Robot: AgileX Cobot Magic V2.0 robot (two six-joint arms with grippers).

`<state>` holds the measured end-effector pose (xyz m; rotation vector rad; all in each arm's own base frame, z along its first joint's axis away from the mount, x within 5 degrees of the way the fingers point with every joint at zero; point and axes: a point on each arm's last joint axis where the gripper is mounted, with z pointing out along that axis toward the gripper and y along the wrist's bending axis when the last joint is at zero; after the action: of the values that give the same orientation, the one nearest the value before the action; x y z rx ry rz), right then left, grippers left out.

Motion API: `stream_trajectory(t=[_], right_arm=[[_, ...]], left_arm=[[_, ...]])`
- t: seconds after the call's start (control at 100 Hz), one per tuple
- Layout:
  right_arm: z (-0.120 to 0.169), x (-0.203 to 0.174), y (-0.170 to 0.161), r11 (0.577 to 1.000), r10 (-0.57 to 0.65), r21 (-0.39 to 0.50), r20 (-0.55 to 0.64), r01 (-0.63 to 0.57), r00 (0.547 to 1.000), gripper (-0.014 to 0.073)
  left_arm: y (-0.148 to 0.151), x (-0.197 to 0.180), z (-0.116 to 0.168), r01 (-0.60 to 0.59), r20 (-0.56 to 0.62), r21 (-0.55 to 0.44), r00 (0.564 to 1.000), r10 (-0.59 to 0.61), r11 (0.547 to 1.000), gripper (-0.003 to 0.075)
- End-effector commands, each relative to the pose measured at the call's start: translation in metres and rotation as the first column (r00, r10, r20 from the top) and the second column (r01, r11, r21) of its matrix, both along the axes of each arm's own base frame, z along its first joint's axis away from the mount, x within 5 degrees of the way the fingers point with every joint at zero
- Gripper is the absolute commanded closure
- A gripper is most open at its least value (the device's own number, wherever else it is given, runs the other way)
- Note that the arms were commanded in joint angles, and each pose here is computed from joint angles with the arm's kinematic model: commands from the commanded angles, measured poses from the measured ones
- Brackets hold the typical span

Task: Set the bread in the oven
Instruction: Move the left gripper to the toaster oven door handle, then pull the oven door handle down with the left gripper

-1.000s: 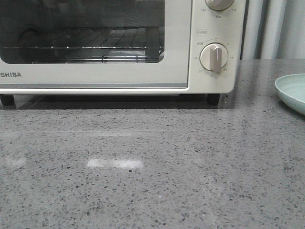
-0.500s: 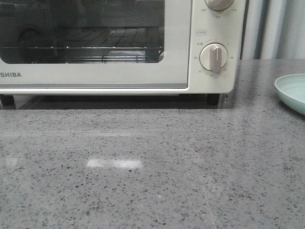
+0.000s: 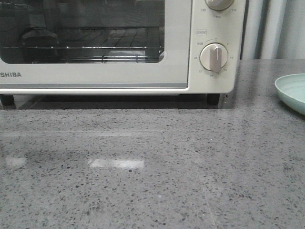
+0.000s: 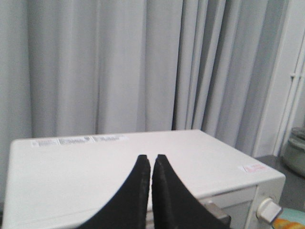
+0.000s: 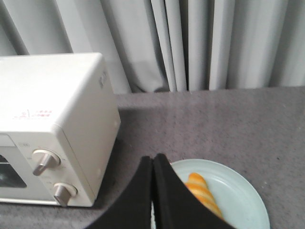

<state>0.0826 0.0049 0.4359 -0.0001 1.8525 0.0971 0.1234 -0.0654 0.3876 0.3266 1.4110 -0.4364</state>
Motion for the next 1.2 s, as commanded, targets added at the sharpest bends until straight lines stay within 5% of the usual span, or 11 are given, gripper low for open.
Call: stream_trajectory(t=[0.0,0.26,0.76,0.97,1.19], right_arm=[[0.017,0.004,0.0,1.0,-0.005,-0.027,0.015,0.005,1.0,0.0671],[0.024,0.005,0.0,1.0,-0.009,-0.026,0.012,0.009,1.0,0.0671],[0.024,0.006,0.0,1.0,-0.009,-0.026,0.011,0.009,1.0,0.0671],[0.024,0.006,0.0,1.0,-0.009,-0.026,0.011,0.009,1.0,0.0671],[0.024,0.006,0.0,1.0,-0.009,-0.026,0.011,0.009,1.0,0.0671]], left_arm=[[-0.011,0.006,0.013,0.055,-0.004,-0.049,0.998,-0.055,0.997,0.0741],[-0.035,0.036,0.015,0.057,-0.176,0.002,0.983,-0.056,0.998,0.0742],[-0.057,0.07,0.013,0.038,-0.315,0.023,0.949,-0.029,0.999,0.0741],[-0.057,0.076,-0.003,0.038,-0.366,0.184,0.93,0.032,0.982,0.0741],[-0.062,0.084,-0.023,0.044,-0.493,0.209,0.867,0.067,0.977,0.0741]])
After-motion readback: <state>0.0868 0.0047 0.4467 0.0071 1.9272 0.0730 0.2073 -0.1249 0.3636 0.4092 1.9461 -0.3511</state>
